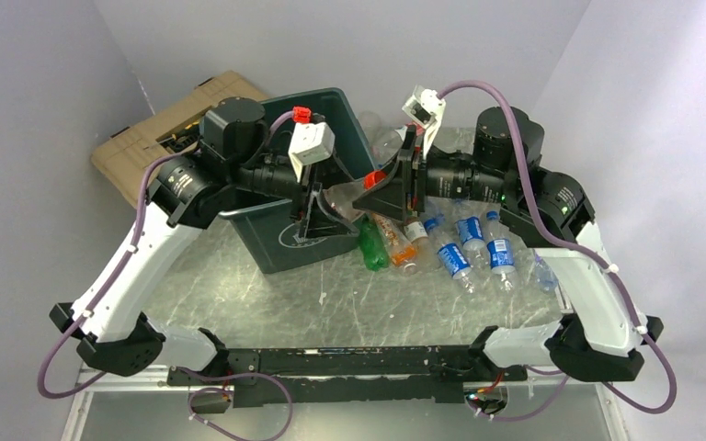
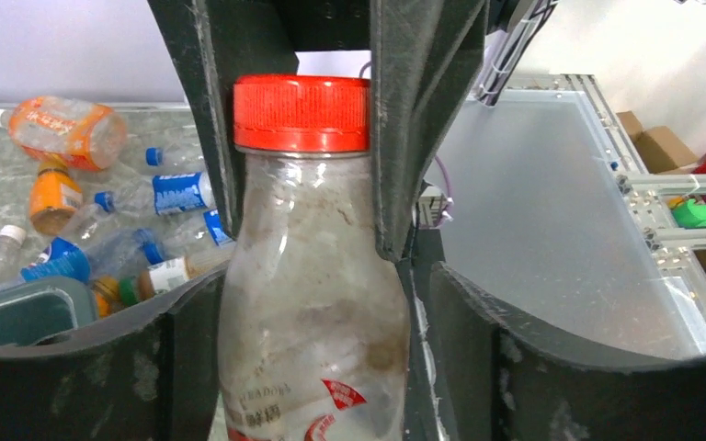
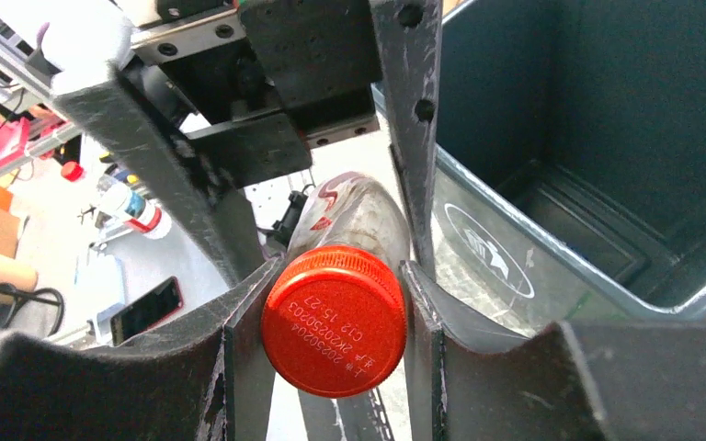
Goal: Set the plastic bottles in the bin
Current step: Pick up the plastic bottle at the center of the board, then place the plastic bottle in the trash bin.
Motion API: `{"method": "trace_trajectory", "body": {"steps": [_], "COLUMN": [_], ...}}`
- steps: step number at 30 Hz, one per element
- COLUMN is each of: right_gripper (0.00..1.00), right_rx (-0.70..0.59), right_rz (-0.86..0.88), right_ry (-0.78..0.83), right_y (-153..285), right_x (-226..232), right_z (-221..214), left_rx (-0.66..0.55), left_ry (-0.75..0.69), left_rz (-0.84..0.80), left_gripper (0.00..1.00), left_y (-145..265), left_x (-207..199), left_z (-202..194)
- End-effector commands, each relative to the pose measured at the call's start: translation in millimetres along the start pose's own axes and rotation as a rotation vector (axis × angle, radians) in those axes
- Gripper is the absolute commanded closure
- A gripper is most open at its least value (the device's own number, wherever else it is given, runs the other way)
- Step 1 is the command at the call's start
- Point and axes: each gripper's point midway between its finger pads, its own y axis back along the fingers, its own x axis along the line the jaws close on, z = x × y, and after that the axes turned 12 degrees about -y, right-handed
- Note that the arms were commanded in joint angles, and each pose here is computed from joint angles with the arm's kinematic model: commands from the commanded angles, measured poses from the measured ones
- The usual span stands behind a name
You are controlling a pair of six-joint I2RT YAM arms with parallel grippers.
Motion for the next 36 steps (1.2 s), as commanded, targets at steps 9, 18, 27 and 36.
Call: {"method": "trace_trajectory", "body": {"steps": [9,18,27,36], "right_gripper": [0.31,0.0,0.01,0.02], "right_rx": [-0.157,-0.56,-0.67,-0.633], "right_rz": [0.064,-0.161,-0.398,-0.668], "right_ry": [0.052,0.11,-0.03,-0.25], "right_y": [24.5,104.8,117.6,111.7], "right_x": [27.5,-4.3,-86.7,-164.7], "right_z": [29.1,24.8,-46.7,-118.2], "left_rx": [-0.047,-0.165,-0.15,-0.067], "left_ry": [-0.02,-0.085,0.091,0.3], "left_rz": [-0.005,0.436,1.232,1.436], "left_gripper": [1.0,1.0,1.0,1.0], "left_y": [-2.8,29.3,138.5,196.5], "left_x": [0.9,65.5,204.2,265.8], "left_z": [12.8,37.7,11.0,-72.8]}}
